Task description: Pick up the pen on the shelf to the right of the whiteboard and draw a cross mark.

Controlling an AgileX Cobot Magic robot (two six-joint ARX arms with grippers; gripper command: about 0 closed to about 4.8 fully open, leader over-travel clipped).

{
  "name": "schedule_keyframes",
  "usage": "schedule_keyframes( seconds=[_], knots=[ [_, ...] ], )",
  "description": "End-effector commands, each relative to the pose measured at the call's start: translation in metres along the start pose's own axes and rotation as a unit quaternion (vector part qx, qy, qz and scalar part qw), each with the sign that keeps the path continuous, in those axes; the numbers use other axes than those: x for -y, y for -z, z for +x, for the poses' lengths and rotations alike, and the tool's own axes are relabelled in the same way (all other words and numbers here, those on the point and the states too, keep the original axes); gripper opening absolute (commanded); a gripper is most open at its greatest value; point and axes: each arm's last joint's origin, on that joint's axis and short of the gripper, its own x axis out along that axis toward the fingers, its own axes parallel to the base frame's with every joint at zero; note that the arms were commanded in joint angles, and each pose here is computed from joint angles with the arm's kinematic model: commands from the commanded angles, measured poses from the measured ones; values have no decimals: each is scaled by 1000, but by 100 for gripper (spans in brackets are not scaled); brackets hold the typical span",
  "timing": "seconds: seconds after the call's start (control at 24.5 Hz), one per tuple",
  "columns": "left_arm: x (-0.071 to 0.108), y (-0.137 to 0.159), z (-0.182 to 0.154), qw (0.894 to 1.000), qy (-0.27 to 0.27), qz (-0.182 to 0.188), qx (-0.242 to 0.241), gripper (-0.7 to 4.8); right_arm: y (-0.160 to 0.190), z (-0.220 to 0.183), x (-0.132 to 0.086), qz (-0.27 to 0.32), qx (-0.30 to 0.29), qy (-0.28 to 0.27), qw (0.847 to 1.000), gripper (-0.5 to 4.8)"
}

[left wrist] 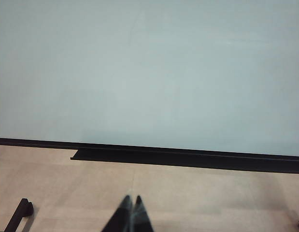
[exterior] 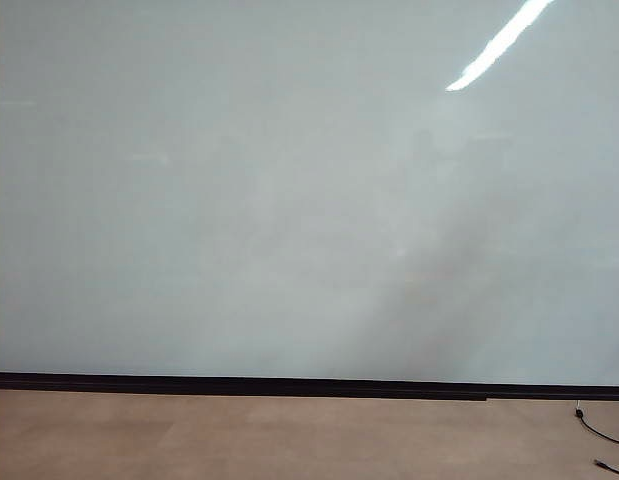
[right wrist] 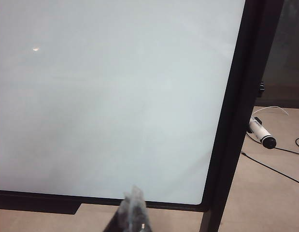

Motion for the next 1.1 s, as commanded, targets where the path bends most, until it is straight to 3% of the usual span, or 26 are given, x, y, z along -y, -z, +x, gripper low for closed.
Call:
schedule_keyframes(
  seconds=[0.04,0.57,0.65,0.74,0.86,1.1],
  knots=[
    [0,-2,0,1000,2,2,6,-5,-3,0,0,0,9,3,1000,-1],
    [0,-2,0,1000,2,2,6,-4,-3,0,1,0,11,8,1000,-1],
    [0,-2,0,1000,2,2,6,-4,-4,0,3,0,12,47,999,-1],
    [0,-2,0,1000,2,2,6,-5,-3,-1,8,1,7,132,991,-1],
    [0,-2,0,1000,2,2,6,-5,-3,-3,12,1,3,211,977,-1],
    [0,-2,0,1000,2,2,6,-4,1,-3,13,-2,-16,227,974,-1]
  ],
)
